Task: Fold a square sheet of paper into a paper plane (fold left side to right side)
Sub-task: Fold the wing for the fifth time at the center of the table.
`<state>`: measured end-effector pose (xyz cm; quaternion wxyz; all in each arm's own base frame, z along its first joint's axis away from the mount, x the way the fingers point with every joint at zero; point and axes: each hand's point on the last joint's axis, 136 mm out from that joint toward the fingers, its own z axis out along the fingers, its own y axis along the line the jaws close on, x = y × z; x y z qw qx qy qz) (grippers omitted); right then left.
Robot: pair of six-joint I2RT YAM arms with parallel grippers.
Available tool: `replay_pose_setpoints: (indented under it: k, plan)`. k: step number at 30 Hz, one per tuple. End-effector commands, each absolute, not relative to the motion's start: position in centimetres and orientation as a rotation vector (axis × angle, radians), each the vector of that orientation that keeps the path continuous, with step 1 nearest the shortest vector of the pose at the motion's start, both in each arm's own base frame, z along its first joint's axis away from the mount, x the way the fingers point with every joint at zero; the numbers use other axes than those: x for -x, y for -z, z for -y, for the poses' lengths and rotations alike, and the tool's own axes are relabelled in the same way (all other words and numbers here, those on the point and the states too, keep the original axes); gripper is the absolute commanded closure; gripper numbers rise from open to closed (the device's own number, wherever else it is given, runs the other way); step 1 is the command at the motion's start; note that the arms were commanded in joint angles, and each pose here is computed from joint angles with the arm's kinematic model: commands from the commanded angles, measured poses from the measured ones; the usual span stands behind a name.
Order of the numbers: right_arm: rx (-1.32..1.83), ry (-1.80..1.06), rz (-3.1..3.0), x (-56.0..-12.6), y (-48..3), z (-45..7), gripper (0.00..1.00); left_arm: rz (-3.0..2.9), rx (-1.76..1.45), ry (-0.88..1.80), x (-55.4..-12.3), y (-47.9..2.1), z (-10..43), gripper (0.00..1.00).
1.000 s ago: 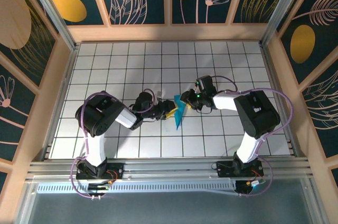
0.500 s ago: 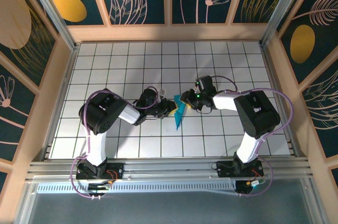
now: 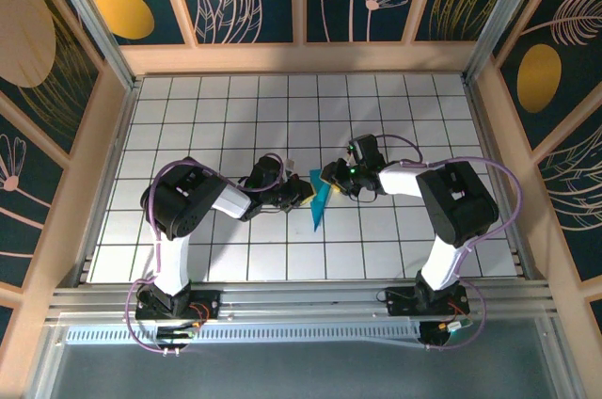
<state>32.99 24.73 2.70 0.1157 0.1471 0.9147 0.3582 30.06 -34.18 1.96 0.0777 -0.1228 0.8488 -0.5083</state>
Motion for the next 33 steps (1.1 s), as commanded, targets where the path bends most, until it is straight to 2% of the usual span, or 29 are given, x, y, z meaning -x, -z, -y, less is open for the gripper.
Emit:
replay_pose_setpoints:
  k: [1,10,33]
  plan:
    - [-0.422,-0.987,-2.721,-32.6,-1.6,-24.6,0.61,-2.619,0.463,1.385,-29.7,0.6,32.4,0.96]
    - [-0.42,-1.002,-2.721,-32.7,-1.8,-24.9,0.61,-2.624,0.484,1.371,-29.2,0.6,31.9,0.99]
    - [-0.411,-1.058,-2.703,-32.7,-2.2,-25.5,0.6,-2.661,0.439,1.334,-28.7,0.7,32.9,1.0]
